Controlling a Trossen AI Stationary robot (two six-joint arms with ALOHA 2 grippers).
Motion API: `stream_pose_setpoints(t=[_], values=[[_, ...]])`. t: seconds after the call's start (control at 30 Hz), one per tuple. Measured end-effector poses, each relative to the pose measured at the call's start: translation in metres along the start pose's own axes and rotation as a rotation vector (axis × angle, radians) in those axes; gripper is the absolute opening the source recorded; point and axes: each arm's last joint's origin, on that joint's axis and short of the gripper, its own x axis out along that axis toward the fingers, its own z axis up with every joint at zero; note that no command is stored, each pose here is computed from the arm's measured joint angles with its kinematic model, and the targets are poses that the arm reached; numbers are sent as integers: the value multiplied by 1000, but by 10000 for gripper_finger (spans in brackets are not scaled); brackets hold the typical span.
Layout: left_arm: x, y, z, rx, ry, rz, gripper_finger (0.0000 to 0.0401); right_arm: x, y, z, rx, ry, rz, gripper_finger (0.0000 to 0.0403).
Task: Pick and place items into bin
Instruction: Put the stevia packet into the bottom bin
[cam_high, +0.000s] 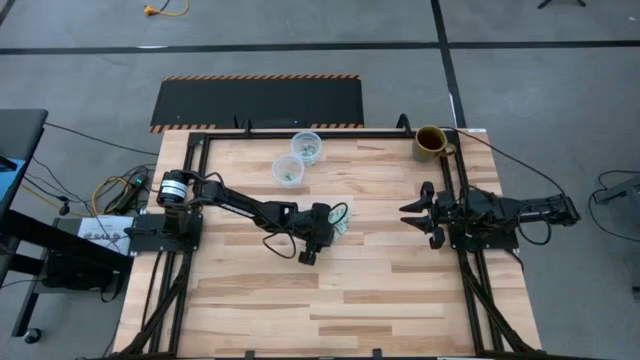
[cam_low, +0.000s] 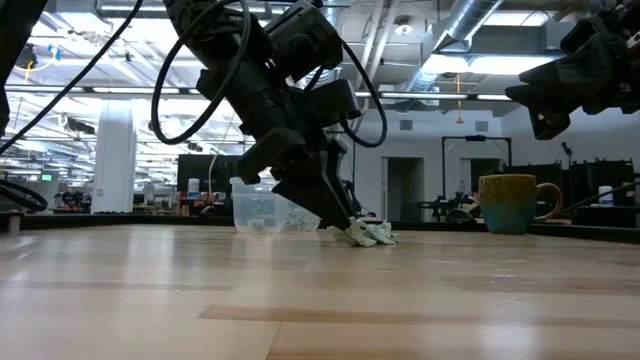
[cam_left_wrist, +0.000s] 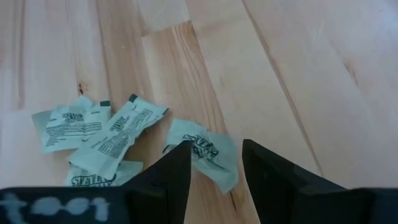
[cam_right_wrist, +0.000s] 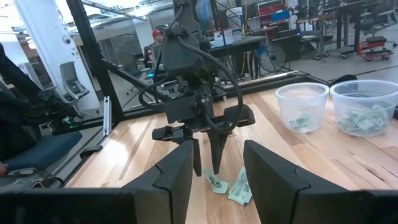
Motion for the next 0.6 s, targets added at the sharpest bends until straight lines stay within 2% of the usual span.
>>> stream_pose_setpoints(t=[0.33,0.6], values=[[0,0,0,40,0,0,135,0,0,0,0,0,0,136],[19,-4,-8,49,23,-15,135,0,0,0,0,4,-1,136]])
